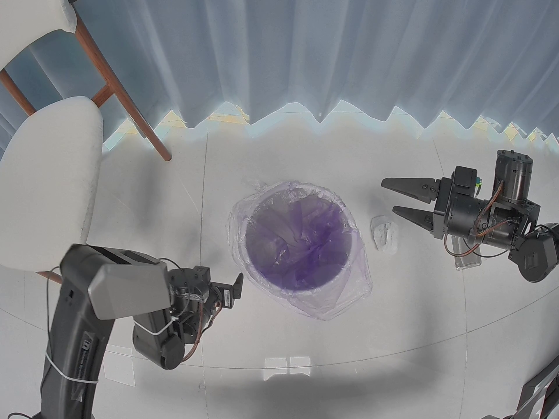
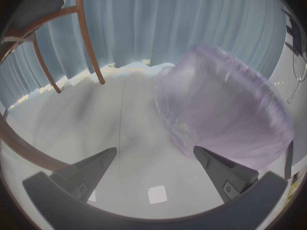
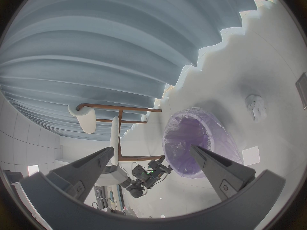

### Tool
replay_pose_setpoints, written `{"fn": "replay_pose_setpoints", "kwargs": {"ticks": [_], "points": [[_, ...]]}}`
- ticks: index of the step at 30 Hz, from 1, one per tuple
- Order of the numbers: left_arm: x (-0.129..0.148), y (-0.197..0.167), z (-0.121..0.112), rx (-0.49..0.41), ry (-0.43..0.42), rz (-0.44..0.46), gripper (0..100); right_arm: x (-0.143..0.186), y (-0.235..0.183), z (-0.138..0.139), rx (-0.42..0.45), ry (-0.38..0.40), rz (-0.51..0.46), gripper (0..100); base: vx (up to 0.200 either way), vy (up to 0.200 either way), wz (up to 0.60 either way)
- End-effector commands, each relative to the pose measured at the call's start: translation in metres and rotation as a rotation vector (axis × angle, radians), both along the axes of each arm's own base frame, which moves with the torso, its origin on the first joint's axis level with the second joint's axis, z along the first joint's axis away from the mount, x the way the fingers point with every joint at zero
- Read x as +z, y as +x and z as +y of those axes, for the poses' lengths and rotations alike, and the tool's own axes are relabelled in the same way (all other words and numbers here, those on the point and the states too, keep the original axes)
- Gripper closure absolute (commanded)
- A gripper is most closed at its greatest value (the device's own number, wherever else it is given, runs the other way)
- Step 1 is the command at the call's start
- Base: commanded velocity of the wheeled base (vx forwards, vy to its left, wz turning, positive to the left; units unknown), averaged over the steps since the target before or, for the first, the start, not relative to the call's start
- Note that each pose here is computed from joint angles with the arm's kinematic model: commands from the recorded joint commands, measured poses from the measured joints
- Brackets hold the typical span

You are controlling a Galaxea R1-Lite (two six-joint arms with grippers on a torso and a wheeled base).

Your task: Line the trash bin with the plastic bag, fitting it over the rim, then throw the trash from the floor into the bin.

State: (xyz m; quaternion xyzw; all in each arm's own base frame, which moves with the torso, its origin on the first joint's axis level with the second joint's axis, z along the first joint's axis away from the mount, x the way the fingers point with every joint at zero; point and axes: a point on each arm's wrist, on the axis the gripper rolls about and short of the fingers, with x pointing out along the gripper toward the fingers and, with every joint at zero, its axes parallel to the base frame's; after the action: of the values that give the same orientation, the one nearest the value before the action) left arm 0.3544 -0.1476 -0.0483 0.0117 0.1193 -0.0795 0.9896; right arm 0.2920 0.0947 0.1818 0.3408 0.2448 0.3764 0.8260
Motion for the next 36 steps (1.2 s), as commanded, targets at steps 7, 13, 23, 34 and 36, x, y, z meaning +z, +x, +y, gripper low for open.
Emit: {"fn": "replay_pose_setpoints", "kwargs": {"ticks": [7, 13, 23, 34, 36], "points": [[0.138, -0.068, 0.025, -0.113, -0.079, -0.204, 0, -0.006, 0.015, 0.004, -0.010, 0.016, 0.043, 0, 0.000, 0.000, 0.00], [0.192, -0.088, 0.018, -0.212, -0.157, -0.373, 0, 0.017, 0.027, 0.009, -0.030, 0.165, 0.114, 0, 0.000, 0.000, 0.00], [0.247, -0.109, 0.019, -0.249, -0.257, -0.503, 0, -0.004, 0.044, -0.002, -0.068, 0.117, 0.102, 0, 0.000, 0.000, 0.00], [0.303, -0.142, 0.038, -0.253, -0.360, -0.571, 0, -0.022, 0.060, -0.049, -0.167, -0.088, 0.119, 0, 0.000, 0.000, 0.00], [0.307, -0.145, 0.042, -0.248, -0.363, -0.587, 0, -0.032, 0.072, -0.058, -0.179, -0.139, 0.153, 0, 0.000, 0.000, 0.00]]}}
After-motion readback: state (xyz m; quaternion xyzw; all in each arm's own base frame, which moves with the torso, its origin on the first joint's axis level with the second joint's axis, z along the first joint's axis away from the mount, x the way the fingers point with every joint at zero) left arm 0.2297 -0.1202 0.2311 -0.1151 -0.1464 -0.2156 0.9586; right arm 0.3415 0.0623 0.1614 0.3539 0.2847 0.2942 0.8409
